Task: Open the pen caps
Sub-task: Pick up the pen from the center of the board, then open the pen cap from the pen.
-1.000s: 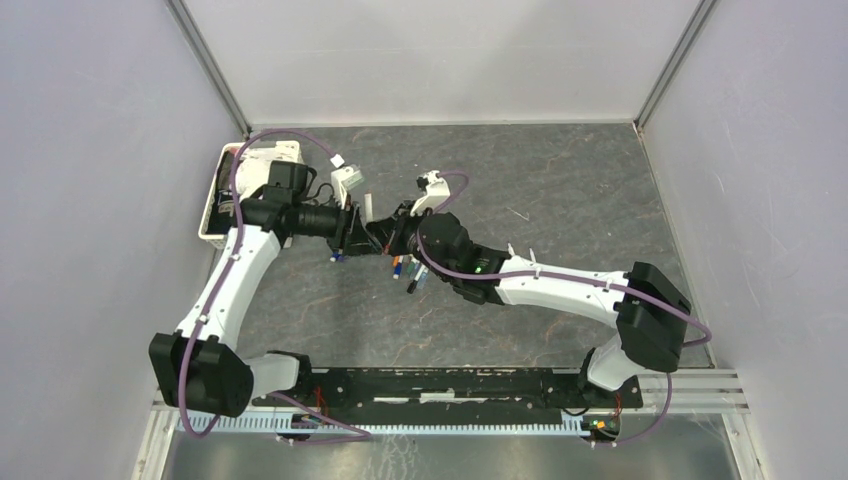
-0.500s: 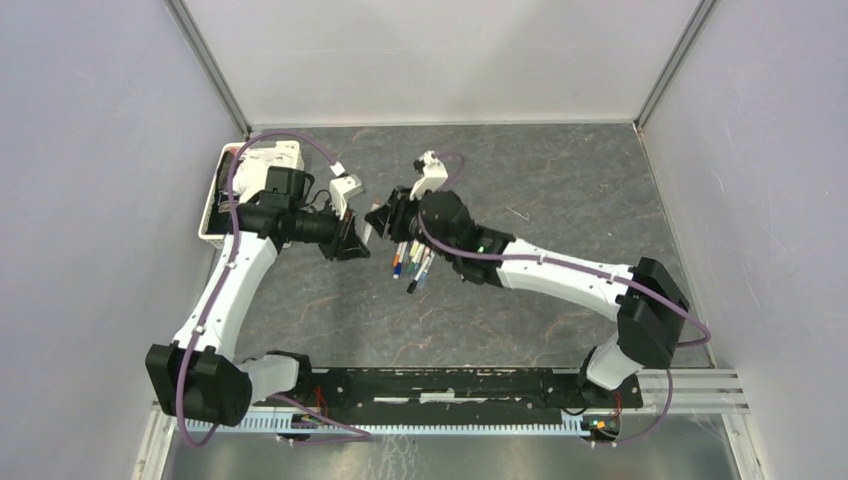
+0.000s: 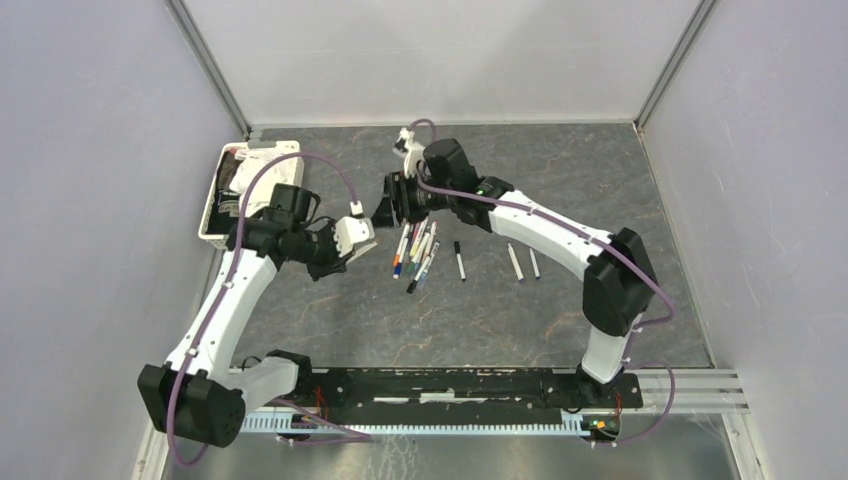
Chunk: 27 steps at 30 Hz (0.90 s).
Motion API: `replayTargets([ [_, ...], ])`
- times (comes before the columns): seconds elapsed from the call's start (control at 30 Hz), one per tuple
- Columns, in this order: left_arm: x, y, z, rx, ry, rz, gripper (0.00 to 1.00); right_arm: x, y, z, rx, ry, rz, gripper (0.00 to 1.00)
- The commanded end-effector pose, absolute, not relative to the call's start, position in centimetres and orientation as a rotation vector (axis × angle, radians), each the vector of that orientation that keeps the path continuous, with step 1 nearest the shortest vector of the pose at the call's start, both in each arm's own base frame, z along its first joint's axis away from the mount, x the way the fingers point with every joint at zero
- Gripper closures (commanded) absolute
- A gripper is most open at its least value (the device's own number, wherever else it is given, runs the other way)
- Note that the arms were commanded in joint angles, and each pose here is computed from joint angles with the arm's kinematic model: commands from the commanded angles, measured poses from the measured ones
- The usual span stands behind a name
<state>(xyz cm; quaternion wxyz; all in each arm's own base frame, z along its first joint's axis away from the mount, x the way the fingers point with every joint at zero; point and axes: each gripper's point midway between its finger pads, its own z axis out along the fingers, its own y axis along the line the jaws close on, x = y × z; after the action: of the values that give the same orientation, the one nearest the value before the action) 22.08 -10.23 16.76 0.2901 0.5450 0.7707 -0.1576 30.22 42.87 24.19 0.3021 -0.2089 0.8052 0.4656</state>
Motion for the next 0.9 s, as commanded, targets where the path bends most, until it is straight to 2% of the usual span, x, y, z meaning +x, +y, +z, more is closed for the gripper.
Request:
replayTargets([
  [0.0,21.9,-9.1,16.7,1.707,1.891,-0.203,0.98,24.8,43.9,21.4,-0.783,2.243,1.473,0.37],
  [0.33,21.4,-8.8,15.3,1.888,1.831,-0.062,0.98,21.3,45.5,19.9,-0.849,2.248,1.667,0.37],
  [0.73,20.8,-9.5,15.4,1.925,1.795,-0.051,0.98,25.0,44.1,17.3,-0.734,2.349,1.406,0.40],
  [0.87,20.6,-9.3,15.2,1.929,1.801,-0.050,0.98,25.7,43.2,17.6,-0.682,2.343,1.447,0.41],
])
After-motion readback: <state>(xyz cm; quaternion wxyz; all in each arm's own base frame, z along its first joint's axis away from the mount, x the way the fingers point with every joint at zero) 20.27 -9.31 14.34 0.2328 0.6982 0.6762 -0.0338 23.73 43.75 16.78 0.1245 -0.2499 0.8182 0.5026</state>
